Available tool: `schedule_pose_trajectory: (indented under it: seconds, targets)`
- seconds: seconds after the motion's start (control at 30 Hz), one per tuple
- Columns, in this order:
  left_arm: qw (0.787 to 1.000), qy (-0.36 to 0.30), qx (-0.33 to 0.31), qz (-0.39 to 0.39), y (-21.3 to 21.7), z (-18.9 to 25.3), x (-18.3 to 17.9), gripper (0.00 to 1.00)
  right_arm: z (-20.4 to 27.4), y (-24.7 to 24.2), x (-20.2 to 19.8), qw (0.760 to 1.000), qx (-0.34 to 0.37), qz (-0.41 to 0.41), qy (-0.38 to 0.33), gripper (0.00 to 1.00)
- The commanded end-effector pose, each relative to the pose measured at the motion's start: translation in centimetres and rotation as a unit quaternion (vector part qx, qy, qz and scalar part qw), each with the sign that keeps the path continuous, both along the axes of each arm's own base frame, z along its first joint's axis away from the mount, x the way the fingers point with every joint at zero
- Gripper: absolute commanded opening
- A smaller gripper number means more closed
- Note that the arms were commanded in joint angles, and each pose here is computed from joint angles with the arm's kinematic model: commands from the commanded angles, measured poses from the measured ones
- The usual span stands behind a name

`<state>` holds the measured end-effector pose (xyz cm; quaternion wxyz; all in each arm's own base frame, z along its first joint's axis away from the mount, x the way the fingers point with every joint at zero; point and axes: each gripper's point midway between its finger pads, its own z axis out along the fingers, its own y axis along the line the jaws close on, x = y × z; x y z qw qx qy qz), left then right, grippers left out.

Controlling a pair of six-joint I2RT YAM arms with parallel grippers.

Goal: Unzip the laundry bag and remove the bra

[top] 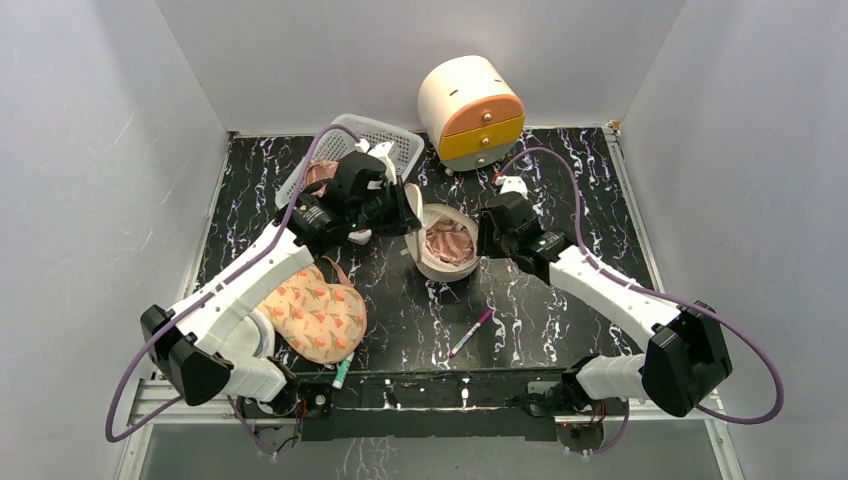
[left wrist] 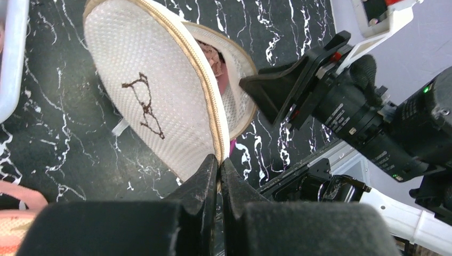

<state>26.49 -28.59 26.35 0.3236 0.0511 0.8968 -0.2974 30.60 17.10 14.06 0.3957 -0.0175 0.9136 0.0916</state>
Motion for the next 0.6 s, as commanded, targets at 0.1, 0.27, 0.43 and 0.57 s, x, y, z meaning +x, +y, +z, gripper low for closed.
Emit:
schedule_pose_trajectory:
  seconds: [0.1, 0.27, 0.43, 0.57]
  targets:
    - [0.999, 0.018, 0.020, 0.026, 3.5, -1.2, -2.4, 0.00, 2.3, 0.2, 2.0, 0.997, 0.018, -0.002, -0.081, 0.26]
    - [0.994, 0.050, 0.082, 0.059, 6.7, -4.7, -4.0, 0.00, 3.3, 0.2, 2.2, 0.992, 0.022, 0.016, -0.122, 0.04]
    - [0.987, 0.068, 0.126, 0.079, 9.2, -6.4, -5.3, 0.00, 5.3, 0.0, 2.9, 0.986, 0.023, 0.015, -0.164, 0.00]
    - [0.980, 0.080, 0.155, 0.095, 10.8, -7.2, -6.1, 0.02, 5.7, 0.2, 3.3, 0.985, 0.016, 0.022, -0.169, 0.00]
